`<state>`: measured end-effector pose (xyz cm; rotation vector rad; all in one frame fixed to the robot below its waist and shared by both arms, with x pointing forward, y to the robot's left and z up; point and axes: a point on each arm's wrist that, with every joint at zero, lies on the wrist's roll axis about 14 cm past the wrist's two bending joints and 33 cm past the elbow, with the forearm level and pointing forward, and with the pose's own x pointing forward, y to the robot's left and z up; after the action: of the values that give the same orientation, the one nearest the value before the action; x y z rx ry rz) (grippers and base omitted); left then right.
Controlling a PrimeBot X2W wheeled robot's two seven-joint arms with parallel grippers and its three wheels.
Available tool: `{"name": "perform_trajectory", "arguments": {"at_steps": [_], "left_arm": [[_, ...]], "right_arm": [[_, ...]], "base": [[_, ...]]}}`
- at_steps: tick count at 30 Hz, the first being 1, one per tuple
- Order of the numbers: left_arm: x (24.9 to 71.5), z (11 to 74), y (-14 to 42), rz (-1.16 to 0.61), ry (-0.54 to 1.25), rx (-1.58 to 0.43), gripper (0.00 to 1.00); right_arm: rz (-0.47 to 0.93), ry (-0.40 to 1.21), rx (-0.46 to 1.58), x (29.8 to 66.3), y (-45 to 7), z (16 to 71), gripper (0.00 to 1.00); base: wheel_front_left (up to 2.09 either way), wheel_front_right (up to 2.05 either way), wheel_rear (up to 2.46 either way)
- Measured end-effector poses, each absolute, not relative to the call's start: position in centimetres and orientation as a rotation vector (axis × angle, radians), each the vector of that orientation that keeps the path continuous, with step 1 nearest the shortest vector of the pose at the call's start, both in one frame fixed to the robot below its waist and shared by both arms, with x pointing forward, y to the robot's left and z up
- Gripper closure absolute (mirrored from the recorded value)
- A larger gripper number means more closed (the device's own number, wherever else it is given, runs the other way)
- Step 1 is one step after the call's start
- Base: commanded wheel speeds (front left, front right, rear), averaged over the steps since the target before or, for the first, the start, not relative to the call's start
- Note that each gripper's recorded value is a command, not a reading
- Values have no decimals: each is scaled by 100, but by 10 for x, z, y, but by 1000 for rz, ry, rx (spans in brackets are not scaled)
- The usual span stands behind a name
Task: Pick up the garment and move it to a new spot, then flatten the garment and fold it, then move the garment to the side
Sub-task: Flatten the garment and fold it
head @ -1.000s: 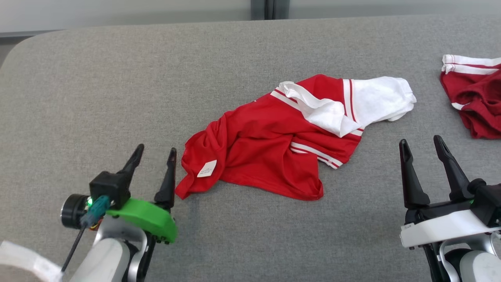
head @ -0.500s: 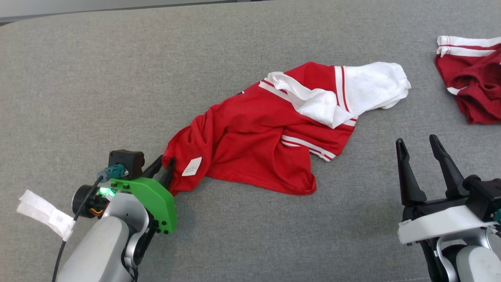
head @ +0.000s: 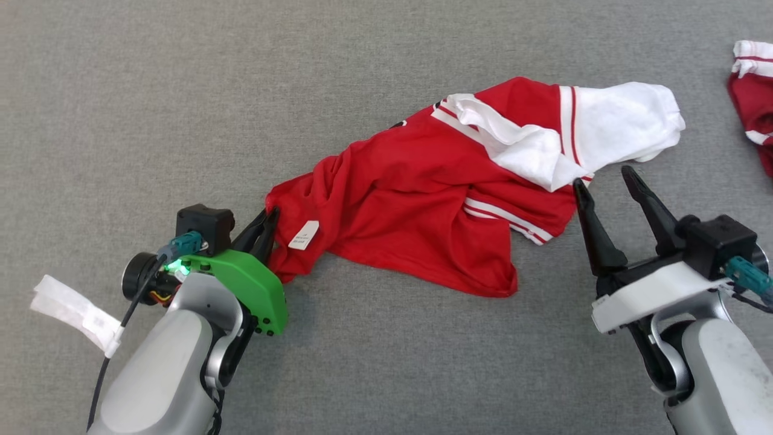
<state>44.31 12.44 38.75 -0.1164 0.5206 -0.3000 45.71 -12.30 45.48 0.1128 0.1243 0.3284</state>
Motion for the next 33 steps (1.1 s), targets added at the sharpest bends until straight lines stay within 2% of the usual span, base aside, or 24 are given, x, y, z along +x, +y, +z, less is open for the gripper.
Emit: {"name": "perform_trajectory", "arguments": {"at_steps": [9,10,11,12,13,17,22,27,33], "left_arm": [[441,383,134,-263,502,-124,100],[441,384,136,-258,495,-125,100],[442,385,137,-254,486,-123,100],[442,387,138,-251,477,-123,100],[443,388,139,-246,468,-121,100],[451,407,142,-229,381,-123,100],[467,451,156,-188,203,-108,100],[481,534,173,-144,-71,-67,100],[473,651,188,-111,-413,12,100]], "right_arm": [[445,220,146,488,-82,423,0],[452,221,154,491,-79,423,20],[460,223,166,493,-75,423,58],[470,222,158,494,-74,424,72],[472,208,159,496,-74,427,100],[469,156,156,501,-79,442,100],[427,-44,122,511,-103,495,100],[373,-282,46,511,-133,576,100],[315,-598,-64,483,-161,691,100]], "base": [[0,0,0],[0,0,0],[0,0,0],[0,0,0],[0,0,0],[0,0,0],[0,0,0],[0,0,0],[0,0,0]]}}
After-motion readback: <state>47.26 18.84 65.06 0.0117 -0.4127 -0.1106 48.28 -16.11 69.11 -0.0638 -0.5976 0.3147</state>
